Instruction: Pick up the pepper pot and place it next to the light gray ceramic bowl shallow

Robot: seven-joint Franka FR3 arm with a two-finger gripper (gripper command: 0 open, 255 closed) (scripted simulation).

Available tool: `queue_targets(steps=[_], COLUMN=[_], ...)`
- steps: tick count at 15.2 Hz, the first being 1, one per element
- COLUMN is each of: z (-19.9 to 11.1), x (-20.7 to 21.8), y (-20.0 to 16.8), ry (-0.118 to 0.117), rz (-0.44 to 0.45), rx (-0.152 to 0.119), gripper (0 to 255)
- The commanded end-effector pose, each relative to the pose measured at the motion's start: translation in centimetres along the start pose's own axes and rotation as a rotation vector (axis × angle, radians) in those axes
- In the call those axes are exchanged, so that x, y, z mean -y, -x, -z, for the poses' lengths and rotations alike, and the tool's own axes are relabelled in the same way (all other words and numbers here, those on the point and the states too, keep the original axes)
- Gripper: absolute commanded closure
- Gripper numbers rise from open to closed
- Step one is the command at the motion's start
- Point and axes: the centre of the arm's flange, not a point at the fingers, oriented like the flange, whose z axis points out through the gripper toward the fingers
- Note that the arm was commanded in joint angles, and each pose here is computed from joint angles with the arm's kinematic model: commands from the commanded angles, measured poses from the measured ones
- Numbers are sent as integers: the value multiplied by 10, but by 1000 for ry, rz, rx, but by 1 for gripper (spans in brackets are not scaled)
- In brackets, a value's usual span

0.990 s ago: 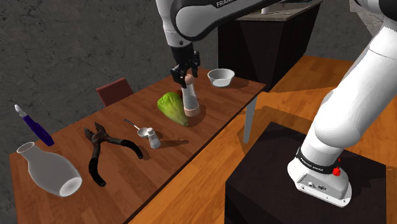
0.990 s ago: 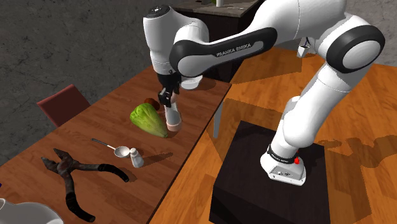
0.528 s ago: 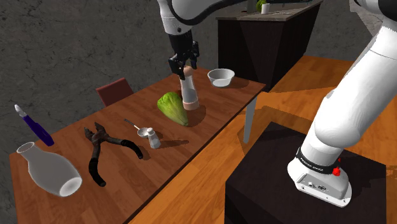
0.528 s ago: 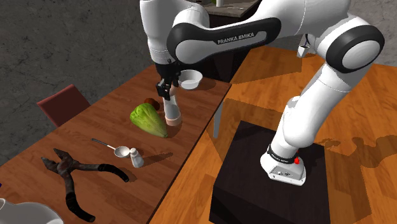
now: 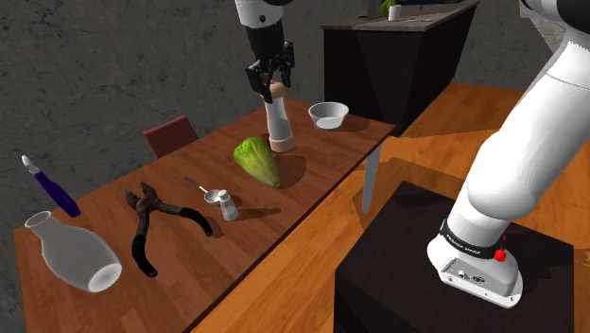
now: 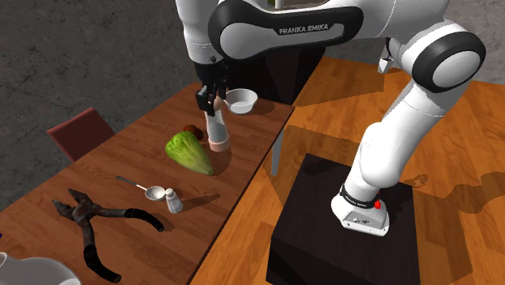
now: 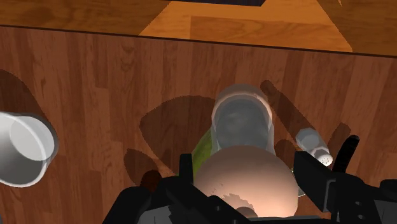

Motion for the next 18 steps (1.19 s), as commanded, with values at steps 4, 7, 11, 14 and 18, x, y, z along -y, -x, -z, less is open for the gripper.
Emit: queue_targets(steps=[4,7,11,14,18], z=[25,30,21,13,4], x=[-6,-21,-73,-112,-164], y=[-3,-3,-2,-2,-1], ry=[0,0,0,0,0], rz=[0,0,0,0,0], rx=[0,0,0,0,0], gripper=[255,255,255,255,255])
